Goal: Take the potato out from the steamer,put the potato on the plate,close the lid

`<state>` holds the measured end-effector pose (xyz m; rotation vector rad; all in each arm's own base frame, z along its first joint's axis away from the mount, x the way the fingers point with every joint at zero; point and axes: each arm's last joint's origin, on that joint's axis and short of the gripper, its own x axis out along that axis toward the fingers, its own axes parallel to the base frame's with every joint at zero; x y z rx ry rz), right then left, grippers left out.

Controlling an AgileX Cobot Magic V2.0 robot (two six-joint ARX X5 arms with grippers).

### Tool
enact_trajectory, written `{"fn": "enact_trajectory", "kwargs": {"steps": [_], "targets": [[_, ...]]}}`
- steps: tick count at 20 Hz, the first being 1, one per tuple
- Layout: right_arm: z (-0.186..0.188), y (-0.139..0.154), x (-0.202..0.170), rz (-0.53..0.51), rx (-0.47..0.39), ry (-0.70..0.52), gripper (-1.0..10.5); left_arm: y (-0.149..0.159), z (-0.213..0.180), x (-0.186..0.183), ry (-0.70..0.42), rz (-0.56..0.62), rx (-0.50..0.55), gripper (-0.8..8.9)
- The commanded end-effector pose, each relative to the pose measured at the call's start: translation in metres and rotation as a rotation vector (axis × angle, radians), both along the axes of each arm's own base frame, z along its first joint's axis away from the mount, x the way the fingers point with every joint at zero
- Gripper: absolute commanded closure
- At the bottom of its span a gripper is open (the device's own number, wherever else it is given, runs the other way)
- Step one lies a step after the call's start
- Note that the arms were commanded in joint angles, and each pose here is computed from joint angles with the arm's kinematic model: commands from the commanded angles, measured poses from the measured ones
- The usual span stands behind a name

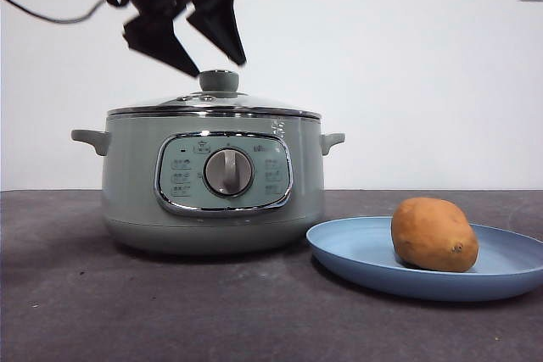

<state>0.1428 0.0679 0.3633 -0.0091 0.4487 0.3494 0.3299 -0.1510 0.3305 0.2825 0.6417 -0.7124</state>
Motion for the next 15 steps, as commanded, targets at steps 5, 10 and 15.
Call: {"fn": "enact_trajectory", "kwargs": {"steps": [5,10,15], "targets": [[-0.008,0.003,-0.006,0.17,0.034,0.123,3.2,0.027,0.052,-0.064,0.014,0.004,0.002,3.14],[-0.017,0.005,-0.017,0.364,0.099,0.294,5.4,0.053,0.074,-0.13,0.147,-0.06,-0.005,5.8],[-0.019,0.005,-0.019,0.383,0.099,0.322,9.5,0.066,0.087,-0.16,0.124,-0.073,-0.028,8.21]]}}
